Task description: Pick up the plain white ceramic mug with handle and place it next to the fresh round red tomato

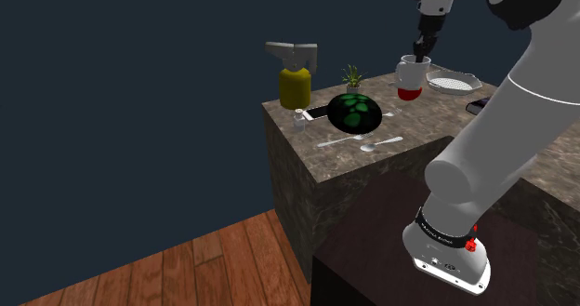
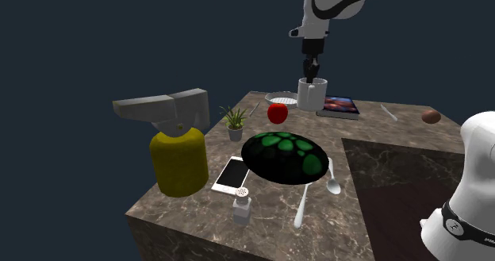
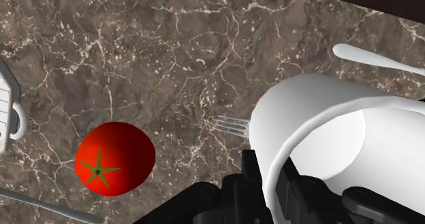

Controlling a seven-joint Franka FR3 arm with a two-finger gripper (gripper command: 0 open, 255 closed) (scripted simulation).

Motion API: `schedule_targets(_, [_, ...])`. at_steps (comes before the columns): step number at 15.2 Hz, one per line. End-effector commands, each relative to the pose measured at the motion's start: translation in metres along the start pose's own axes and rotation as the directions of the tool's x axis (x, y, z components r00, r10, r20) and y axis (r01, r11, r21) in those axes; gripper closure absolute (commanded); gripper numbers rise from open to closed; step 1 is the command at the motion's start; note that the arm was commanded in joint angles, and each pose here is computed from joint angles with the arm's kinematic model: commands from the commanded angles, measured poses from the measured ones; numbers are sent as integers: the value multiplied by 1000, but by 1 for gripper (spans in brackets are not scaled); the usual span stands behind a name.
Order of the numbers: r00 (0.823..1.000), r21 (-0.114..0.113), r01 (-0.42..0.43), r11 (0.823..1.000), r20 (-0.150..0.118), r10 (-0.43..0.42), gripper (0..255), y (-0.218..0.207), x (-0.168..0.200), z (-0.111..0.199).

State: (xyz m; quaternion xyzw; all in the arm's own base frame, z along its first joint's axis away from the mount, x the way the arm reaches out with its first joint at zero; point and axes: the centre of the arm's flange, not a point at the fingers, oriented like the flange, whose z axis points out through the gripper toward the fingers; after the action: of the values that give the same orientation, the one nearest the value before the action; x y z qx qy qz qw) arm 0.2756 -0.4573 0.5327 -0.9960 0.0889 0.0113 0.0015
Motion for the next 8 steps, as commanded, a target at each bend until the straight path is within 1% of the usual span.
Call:
schedule_targets(1, [1000,0,3,1000,0,-3,255,19,-21,-2])
schedule_targets(8, [1000,0,3,1000,0,-3,255,87,-84,-1])
